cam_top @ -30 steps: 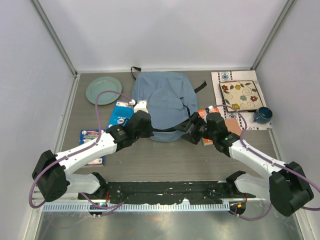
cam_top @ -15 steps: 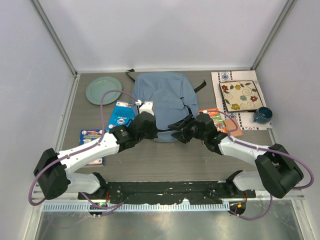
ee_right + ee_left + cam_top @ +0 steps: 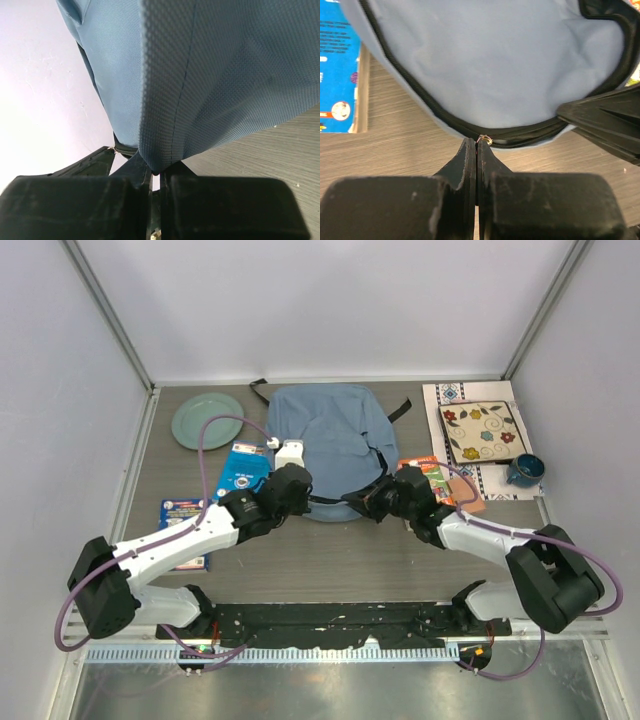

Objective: Pack the student bag
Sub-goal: Unzip the student bag at the center of the board.

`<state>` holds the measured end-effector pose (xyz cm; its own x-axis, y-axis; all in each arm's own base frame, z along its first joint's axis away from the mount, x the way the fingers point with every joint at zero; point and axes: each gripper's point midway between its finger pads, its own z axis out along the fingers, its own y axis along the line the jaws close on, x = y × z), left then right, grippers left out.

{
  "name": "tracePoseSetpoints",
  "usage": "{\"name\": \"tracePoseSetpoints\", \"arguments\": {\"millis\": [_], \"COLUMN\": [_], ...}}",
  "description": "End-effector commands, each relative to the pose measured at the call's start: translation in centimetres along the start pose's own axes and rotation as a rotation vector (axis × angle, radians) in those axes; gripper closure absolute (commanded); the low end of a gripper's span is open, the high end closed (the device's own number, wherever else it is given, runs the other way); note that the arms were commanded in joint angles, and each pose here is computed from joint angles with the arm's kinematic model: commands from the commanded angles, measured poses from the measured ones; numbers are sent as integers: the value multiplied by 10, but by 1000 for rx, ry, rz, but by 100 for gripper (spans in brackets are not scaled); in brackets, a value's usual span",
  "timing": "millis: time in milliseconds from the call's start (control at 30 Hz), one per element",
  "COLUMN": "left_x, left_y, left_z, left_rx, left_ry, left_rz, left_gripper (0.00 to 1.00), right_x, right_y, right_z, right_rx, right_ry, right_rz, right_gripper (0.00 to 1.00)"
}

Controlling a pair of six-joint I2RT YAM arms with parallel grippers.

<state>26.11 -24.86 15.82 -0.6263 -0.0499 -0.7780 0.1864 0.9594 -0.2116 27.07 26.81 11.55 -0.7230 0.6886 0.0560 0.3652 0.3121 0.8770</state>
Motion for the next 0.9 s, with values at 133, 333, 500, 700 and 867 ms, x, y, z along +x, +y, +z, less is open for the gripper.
{"name": "tracePoseSetpoints", "arguments": {"millis": [133, 333, 500, 700, 867], "left_x": [-37, -51, -59, -71, -76], "left_y": [46, 63, 89, 122, 140], "left_z": [-9, -7, -5, 7, 22], "left_rx": [-173, -213, -302, -373, -393], "left_ry": [-97, -120, -130, -143, -126], "left_rz": [14, 8, 10, -15, -44], "left_gripper": [100, 100, 100, 100, 100], "right_x": [-26, -24, -23, -22, -21], "right_y": [-4, -16, -20, -24, -26], "right_z": [-16, -23, -28, -36, -43], "right_rx": [2, 25, 30, 35, 32], "right_ry": [-100, -104, -109, -113, -117], "right_rz": [-107, -135, -171, -218, -231], "right_gripper": [99, 99, 99, 99, 99]}}
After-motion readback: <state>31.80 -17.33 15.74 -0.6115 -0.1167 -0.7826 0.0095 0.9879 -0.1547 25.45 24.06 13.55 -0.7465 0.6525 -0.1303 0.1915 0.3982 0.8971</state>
